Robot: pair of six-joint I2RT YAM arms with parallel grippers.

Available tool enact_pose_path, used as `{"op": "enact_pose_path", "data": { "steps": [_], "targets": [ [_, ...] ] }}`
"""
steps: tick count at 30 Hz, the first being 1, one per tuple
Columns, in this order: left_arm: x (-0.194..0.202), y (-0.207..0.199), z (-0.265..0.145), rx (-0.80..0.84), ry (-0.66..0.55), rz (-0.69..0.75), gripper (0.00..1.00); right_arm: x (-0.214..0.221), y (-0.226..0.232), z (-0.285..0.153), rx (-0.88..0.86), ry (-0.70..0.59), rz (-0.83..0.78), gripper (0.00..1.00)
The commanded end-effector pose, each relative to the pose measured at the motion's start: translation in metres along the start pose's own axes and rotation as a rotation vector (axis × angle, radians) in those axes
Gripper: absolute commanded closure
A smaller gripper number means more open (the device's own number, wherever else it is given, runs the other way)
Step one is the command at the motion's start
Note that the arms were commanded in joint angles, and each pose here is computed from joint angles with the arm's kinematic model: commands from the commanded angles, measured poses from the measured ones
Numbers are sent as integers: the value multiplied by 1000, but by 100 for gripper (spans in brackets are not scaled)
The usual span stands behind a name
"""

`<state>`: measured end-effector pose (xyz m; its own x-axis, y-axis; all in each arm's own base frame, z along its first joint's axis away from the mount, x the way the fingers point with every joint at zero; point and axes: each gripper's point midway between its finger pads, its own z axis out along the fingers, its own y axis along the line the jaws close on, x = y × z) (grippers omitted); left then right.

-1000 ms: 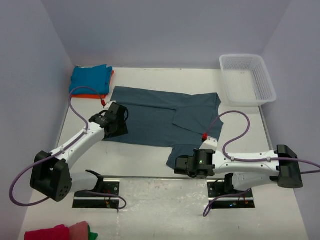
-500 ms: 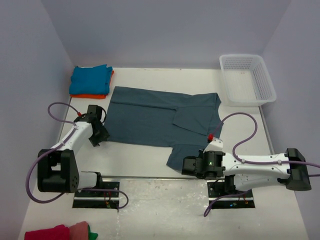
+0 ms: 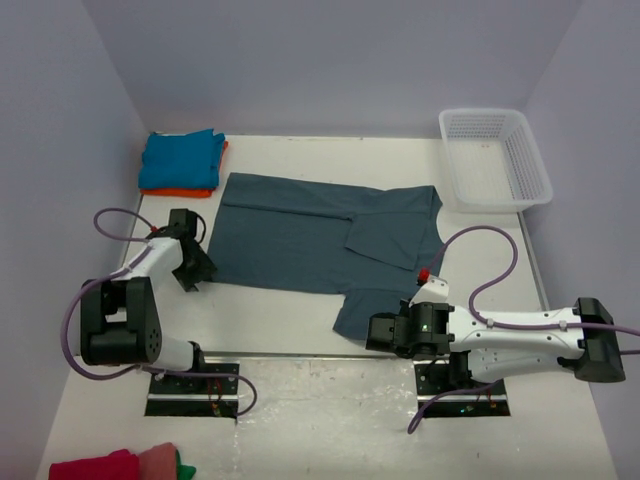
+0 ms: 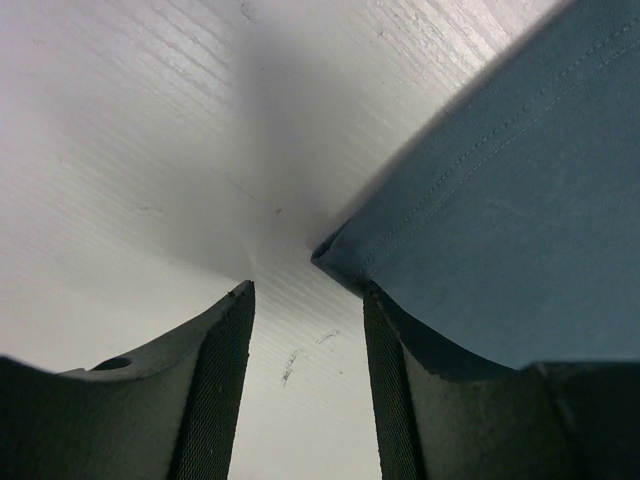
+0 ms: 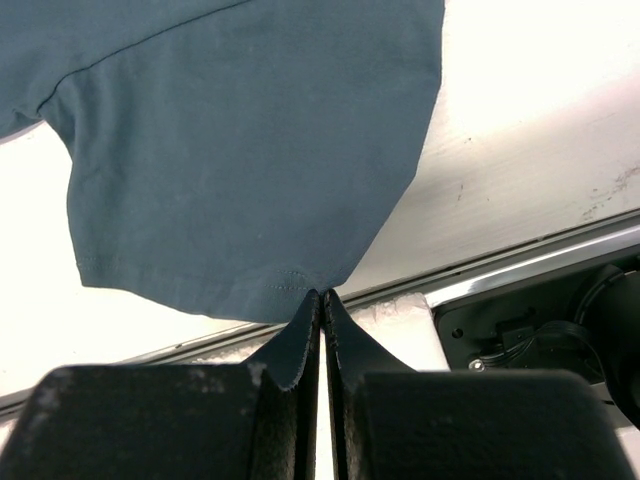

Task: Fold and stack the t-shirts
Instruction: Grap the side of the flattened tshirt closest away from the robot with both arms

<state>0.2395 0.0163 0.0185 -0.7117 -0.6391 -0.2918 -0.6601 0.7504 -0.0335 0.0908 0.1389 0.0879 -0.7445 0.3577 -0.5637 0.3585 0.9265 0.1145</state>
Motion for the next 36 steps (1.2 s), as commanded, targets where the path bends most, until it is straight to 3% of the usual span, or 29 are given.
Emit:
{"op": "enact_pose_path", "data": {
  "steps": [1,23,32,34,36],
  "targets": [
    [-16,-13,3,45,-30,-6,51,-12,-3,0,14,-58,9,100],
    [-39,-15,-8,70,-90,-23,54,-8,-9,6,38,-47,4,100],
    [-28,-16,13,53,-28,-15,56,-10,-10,5,38,-48,7,100],
    [-28,-15,13,53,-30,-22,58,-9,-11,6,38,-46,10,100],
    [-29,-15,12,48,-37,-22,66,-9,-11,5,38,-45,12,100]
  ]
}}
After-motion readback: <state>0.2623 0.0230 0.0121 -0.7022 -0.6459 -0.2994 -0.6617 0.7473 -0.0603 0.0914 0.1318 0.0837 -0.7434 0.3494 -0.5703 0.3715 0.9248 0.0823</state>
